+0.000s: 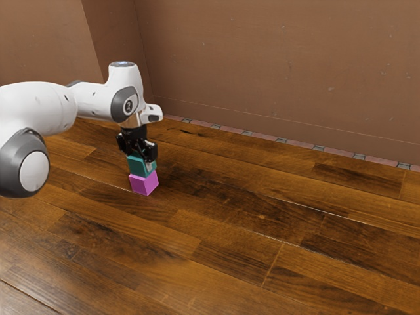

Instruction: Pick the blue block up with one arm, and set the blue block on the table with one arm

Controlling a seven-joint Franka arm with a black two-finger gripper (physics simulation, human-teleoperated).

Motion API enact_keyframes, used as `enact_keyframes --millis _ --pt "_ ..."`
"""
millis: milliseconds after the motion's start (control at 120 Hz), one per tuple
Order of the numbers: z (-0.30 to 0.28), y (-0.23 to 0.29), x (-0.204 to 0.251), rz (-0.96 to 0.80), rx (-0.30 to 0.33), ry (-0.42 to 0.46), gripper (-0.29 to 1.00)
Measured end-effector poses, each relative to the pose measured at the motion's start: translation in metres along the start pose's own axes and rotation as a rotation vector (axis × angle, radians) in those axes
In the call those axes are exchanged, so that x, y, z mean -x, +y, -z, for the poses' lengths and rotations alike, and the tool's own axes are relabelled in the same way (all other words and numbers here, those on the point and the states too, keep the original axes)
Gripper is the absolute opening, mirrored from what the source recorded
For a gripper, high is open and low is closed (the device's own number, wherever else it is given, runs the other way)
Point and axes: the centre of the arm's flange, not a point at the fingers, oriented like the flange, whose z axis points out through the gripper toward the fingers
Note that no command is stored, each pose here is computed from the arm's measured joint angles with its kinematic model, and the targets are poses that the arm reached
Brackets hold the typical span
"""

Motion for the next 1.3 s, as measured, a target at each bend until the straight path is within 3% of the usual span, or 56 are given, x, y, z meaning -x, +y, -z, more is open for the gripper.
enact_keyframes --millis 233,667,917,1092,1300 --pt "0.032 0.047 -0.007 -0.066 -0.011 0.035 0.38" --pt "-0.028 0.114 -0.017 -0.147 0.010 -0.039 0.38" --pt "-0.032 0.125 -0.017 -0.155 0.029 -0.043 0.58" --pt "0.047 0.120 -0.012 -0.154 0.025 0.057 0.65" --pt "0.068 0.123 -0.011 -0.178 0.025 0.086 0.68"
